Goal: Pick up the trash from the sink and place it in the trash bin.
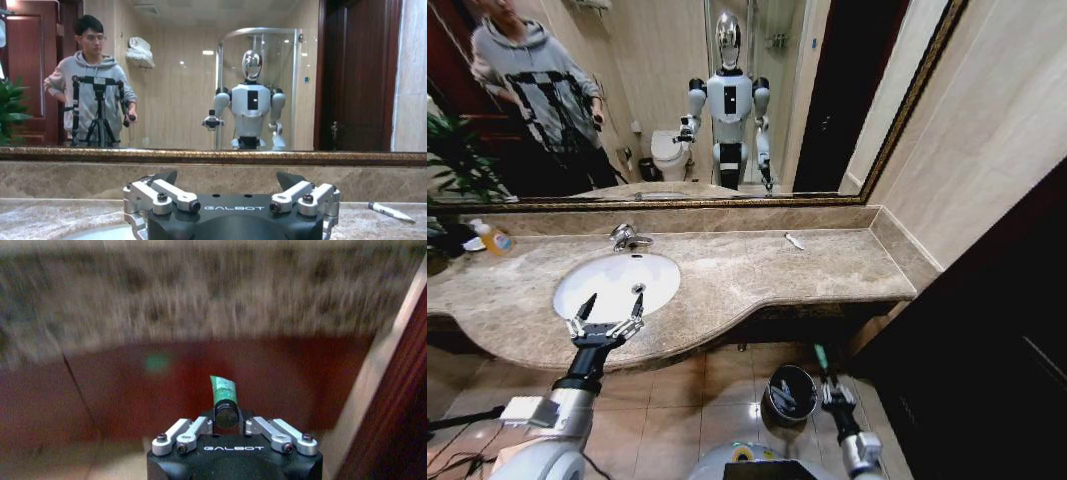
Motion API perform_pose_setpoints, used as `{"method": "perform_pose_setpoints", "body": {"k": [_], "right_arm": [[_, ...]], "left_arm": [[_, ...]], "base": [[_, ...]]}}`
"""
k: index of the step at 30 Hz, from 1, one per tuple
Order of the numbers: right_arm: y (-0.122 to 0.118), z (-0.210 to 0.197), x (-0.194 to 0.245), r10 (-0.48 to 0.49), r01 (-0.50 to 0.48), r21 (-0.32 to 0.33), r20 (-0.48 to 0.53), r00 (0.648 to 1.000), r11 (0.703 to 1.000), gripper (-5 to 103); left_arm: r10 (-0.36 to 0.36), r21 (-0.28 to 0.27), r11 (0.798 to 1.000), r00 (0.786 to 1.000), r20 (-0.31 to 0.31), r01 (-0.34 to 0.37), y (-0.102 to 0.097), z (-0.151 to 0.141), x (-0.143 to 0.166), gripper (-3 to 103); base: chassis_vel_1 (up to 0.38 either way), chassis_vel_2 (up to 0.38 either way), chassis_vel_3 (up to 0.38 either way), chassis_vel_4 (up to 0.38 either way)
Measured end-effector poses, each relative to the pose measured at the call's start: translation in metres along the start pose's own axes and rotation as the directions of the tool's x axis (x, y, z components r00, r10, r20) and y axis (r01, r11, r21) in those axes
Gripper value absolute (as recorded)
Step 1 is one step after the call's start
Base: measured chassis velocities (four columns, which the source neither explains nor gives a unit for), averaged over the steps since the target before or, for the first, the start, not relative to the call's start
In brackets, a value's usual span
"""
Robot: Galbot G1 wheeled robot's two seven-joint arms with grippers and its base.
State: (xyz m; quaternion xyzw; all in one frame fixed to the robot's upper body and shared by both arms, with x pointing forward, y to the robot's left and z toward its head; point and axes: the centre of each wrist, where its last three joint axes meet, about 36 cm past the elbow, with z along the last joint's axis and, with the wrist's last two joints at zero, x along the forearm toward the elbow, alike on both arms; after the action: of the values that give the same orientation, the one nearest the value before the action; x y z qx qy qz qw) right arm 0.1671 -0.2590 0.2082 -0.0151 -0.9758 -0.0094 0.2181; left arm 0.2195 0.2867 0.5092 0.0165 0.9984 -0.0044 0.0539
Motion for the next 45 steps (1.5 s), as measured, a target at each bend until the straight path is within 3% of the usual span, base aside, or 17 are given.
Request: {"method": "perform_pose_setpoints", "body": {"k": [8, 15, 20, 26, 37, 45], "right_arm": [[-0.014, 0.037, -0.071, -0.038, 0.046, 0.031, -0.215, 0.976, 0.998, 20], [-0.03, 0.04, -0.104, -0.058, 0.085, 0.074, -0.311, 0.949, 0.994, 20], [-0.031, 0.065, -0.123, -0.076, 0.131, 0.114, -0.393, 0.916, 0.985, 20], [-0.03, 0.084, -0.149, -0.075, 0.157, 0.17, -0.41, 0.909, 0.973, 20], [-0.006, 0.103, -0.172, -0.125, 0.227, 0.167, -0.467, 0.876, 0.959, 20], [-0.01, 0.104, -0.179, -0.118, 0.227, 0.178, -0.474, 0.872, 0.957, 20]], "left_arm": [[0.0, 0.0, 1.0, 1.0, 0.0, 0.0, 0.0, 0.0, 0.0, 100], [0.0, 0.0, 1.0, 1.0, 0.0, 0.0, 0.0, 0.0, 0.0, 100], [0.0, 0.0, 1.0, 1.0, 0.0, 0.0, 0.0, 0.0, 0.0, 100], [0.0, 0.0, 1.0, 1.0, 0.0, 0.0, 0.0, 0.0, 0.0, 100], [0.0, 0.0, 1.0, 1.0, 0.0, 0.0, 0.0, 0.0, 0.0, 100], [0.0, 0.0, 1.0, 1.0, 0.0, 0.0, 0.0, 0.0, 0.0, 100]], "base": [[0.0, 0.0, 0.0, 0.0], [0.0, 0.0, 0.0, 0.0], [0.0, 0.0, 0.0, 0.0], [0.0, 0.0, 0.0, 0.0], [0.0, 0.0, 0.0, 0.0], [0.0, 0.0, 0.0, 0.0]]}}
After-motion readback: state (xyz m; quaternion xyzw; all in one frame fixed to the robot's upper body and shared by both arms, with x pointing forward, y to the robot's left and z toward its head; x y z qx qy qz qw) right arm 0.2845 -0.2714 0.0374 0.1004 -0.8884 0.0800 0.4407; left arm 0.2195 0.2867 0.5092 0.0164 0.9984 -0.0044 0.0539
